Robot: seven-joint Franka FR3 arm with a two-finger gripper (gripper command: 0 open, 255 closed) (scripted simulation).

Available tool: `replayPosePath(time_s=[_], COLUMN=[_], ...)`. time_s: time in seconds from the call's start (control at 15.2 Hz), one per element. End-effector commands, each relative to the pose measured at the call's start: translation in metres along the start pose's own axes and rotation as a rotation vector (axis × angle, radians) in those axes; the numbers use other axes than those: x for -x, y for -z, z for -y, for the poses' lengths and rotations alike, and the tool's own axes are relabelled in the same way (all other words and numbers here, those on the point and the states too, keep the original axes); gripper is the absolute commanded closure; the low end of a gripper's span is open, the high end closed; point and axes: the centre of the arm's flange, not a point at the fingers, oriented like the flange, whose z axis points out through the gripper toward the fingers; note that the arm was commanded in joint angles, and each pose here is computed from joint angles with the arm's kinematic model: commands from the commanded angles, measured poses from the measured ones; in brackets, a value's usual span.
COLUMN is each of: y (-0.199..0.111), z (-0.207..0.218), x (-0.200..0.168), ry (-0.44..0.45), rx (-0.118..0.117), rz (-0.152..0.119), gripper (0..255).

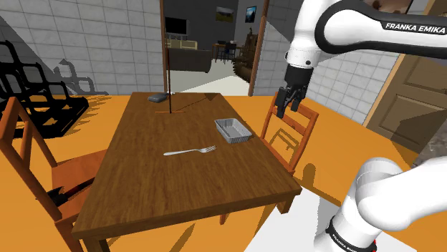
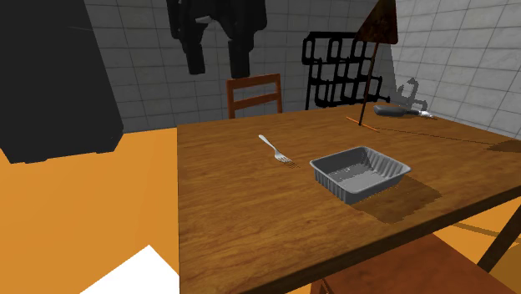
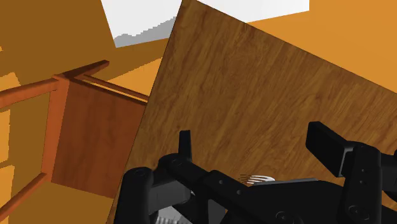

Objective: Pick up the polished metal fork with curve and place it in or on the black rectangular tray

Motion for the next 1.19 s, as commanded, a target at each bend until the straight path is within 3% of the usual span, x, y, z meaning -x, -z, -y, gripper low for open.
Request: replayPosePath(time_s=[0.0, 1.12], y=[0.0, -0.126], z=[0.0, 0.046], x=[0.0, -0.18], ry=[0.0, 0.487], rx=[0.0, -0.007], rz=[0.0, 0.015], gripper=[0, 0])
